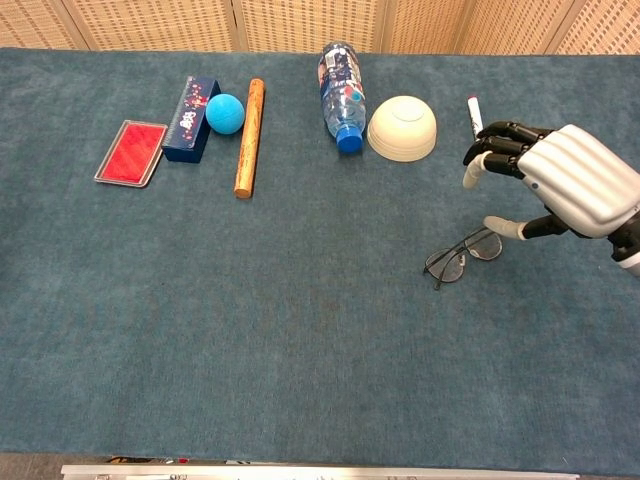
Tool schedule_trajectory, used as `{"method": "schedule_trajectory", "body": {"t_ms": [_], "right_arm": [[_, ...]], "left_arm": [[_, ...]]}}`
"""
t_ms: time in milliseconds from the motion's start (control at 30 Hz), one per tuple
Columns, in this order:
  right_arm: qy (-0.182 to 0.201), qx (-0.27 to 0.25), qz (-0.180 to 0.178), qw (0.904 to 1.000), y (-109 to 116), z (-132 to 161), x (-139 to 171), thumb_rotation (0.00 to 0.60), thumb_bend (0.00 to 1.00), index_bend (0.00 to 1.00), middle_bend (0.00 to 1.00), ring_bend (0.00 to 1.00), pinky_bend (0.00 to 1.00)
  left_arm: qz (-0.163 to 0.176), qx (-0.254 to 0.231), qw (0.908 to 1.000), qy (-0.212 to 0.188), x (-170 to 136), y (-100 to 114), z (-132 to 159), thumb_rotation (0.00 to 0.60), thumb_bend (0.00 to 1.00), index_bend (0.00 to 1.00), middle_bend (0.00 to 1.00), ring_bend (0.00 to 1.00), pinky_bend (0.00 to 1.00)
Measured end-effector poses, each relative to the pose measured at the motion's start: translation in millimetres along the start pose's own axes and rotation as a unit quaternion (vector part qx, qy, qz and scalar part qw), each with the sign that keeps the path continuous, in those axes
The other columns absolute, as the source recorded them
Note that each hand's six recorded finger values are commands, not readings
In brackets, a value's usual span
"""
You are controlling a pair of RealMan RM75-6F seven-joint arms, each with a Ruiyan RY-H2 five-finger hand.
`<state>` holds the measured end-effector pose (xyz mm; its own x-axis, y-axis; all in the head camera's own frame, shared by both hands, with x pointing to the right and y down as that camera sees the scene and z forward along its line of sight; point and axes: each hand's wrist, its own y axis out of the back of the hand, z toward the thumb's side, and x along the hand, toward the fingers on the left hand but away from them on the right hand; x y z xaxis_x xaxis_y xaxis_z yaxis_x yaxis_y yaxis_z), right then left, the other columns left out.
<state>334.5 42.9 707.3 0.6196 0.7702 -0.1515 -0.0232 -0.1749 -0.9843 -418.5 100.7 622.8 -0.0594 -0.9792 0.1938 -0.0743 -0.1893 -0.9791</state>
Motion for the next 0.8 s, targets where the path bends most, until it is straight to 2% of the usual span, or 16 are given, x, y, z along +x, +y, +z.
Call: {"method": "schedule_trajectory", "body": {"t_ms": [800], "right_arm": [[-0.024, 0.018, 0.045, 0.9985, -32, -17, 12, 0.6, 0.16, 0.44, 0.37, 0.2, 0.45]], "left_arm": [[0.0, 0.0, 1.0, 0.0, -1, 0, 0, 0.6, 0.11, 0.43, 0.41, 0.36, 0.55]]}}
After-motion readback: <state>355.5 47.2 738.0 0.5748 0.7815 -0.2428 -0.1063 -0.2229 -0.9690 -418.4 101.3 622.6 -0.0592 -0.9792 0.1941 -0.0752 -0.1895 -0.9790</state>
